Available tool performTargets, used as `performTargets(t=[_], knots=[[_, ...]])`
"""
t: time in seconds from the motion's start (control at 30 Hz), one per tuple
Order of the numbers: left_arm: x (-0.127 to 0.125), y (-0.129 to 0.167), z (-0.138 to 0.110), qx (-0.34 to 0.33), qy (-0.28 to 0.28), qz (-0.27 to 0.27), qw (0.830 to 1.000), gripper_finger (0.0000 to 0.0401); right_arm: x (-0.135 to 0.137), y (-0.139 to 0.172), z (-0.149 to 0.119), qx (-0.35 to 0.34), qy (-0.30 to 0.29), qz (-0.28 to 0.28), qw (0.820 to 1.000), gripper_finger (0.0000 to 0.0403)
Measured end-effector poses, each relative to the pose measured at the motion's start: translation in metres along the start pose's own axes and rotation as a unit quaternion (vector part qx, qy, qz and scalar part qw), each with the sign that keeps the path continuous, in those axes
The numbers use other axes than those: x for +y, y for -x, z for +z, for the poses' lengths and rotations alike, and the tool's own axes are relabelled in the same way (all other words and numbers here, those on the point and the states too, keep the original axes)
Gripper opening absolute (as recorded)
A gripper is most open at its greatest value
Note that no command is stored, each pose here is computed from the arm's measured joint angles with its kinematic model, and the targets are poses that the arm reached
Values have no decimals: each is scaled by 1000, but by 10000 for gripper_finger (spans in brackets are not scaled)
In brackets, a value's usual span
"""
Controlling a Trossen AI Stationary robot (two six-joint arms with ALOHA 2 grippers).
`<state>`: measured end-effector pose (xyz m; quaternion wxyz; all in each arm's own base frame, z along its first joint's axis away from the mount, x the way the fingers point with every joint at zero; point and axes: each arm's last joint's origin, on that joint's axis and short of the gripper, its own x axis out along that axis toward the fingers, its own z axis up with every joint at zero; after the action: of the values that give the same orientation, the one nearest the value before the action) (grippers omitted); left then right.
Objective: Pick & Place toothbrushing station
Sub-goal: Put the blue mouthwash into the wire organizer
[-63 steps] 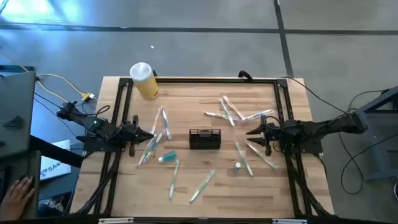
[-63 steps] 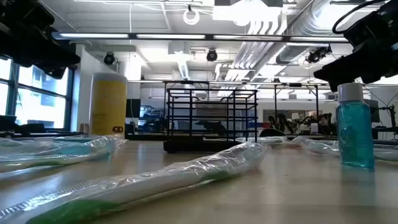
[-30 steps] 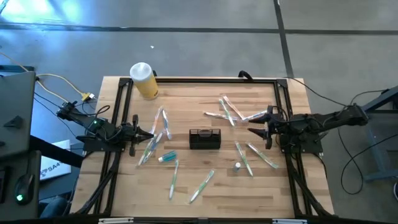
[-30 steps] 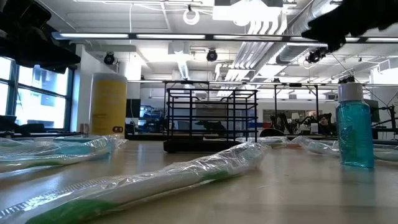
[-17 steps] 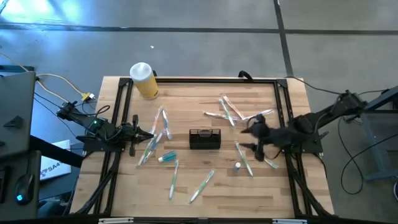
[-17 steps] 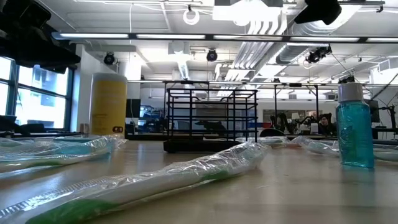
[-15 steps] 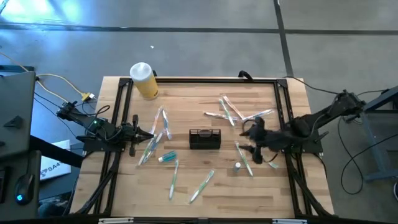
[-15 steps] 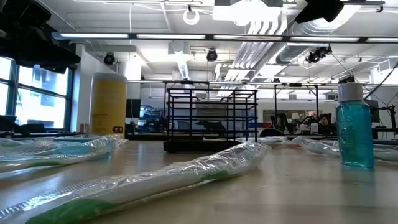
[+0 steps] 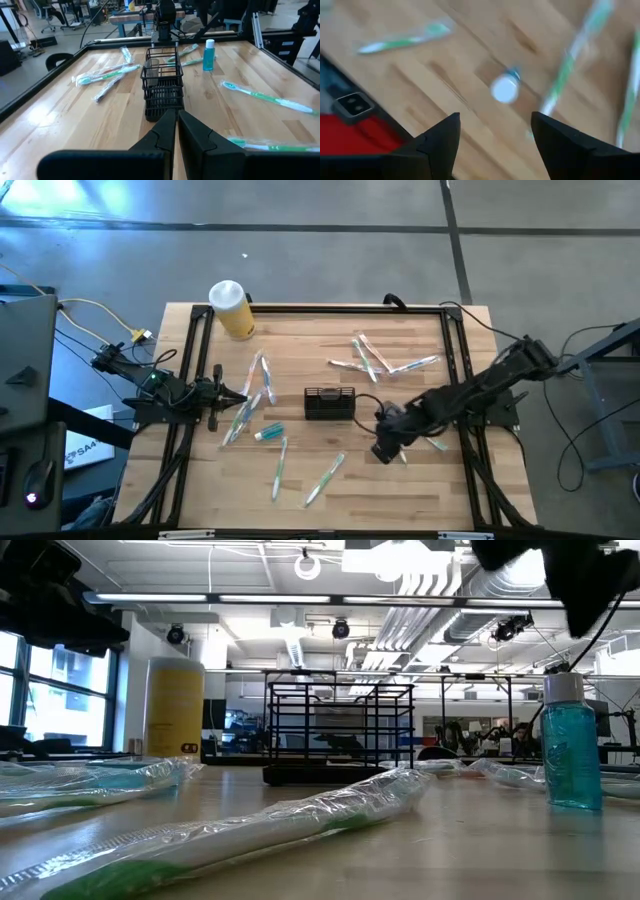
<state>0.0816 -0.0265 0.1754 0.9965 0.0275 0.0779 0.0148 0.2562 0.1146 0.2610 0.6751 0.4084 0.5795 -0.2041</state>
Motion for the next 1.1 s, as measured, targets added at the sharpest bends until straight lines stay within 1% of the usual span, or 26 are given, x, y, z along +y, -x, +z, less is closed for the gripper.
performTargets(t=[0.1, 0.23, 0.33, 0.43, 0.67, 0.83, 0.97, 1.1], knots=[[0, 0, 0, 0, -10, 0, 1000, 19, 0, -10, 9, 57, -52, -6, 997, 236], [0, 0, 0, 0, -28, 0, 1000, 19, 0, -14, 17, 83, -83, -4, 993, 236], [0, 0, 0, 0, -41, 0, 999, 19, -2, -14, 23, 69, -99, -5, 993, 236], [0, 0, 0, 0, -51, 0, 999, 19, -4, -14, 28, 34, -103, -12, 994, 236], [0, 0, 0, 0, -51, 0, 999, 19, -2, -16, 25, -23, -117, -29, 992, 236], [0, 0, 0, 0, -45, -1, 999, 19, 0, -18, 20, -26, -112, -33, 993, 236], [0, 0, 0, 0, -36, -1, 999, 19, 2, -21, 14, -22, -134, -35, 990, 236], [0, 0, 0, 0, -25, -1, 1000, 19, 4, -26, 11, -18, -133, -38, 990, 236]])
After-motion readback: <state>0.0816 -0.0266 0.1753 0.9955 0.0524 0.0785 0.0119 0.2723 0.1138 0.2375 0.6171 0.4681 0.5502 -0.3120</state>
